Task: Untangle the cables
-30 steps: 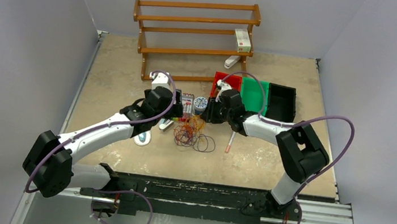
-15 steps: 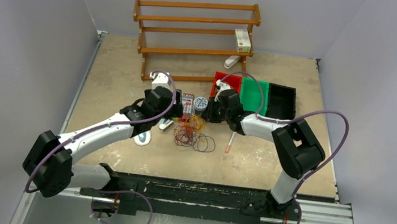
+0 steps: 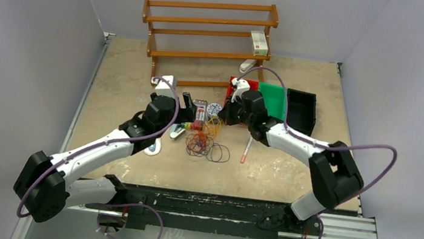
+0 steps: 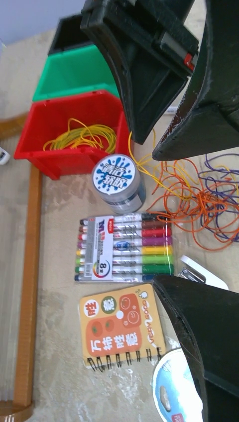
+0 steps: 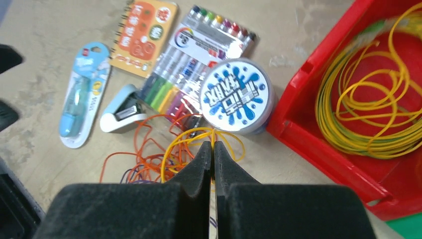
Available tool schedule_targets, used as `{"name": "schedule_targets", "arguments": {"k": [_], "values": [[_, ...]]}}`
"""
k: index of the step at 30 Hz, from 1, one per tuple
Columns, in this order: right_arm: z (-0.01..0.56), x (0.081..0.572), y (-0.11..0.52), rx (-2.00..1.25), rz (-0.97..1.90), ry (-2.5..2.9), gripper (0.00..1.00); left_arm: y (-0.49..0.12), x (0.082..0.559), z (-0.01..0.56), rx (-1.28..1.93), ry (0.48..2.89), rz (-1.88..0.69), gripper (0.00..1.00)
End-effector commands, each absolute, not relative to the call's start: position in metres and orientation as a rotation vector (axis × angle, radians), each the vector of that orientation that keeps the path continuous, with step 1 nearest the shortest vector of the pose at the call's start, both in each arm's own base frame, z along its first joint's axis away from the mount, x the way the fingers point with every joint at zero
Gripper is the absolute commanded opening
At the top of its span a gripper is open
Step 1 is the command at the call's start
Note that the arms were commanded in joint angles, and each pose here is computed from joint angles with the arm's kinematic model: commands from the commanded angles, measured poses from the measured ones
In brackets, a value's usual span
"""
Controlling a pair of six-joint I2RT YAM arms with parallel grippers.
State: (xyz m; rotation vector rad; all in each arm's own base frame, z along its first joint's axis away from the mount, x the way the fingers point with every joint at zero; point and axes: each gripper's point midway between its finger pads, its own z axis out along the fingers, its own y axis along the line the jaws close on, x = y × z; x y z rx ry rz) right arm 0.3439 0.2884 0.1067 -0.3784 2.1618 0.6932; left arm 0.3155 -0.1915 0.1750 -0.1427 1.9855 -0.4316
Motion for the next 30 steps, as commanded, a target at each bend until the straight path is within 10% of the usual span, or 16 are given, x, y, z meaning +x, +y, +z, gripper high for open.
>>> {"name": "schedule_targets", "arguments": {"k": [1,30], "values": [[0.154,0.34,0.292,-0.528,0.692,2.029,0.0,-0.193,0.325,0.217,-0.147,1.783,-0.523,0.84],[0.249,0.297,0.328,-0.92,0.971,1.793,0.0,-0.239,0.298,0.235,0.35,1.322,-0.615,0.87]]}}
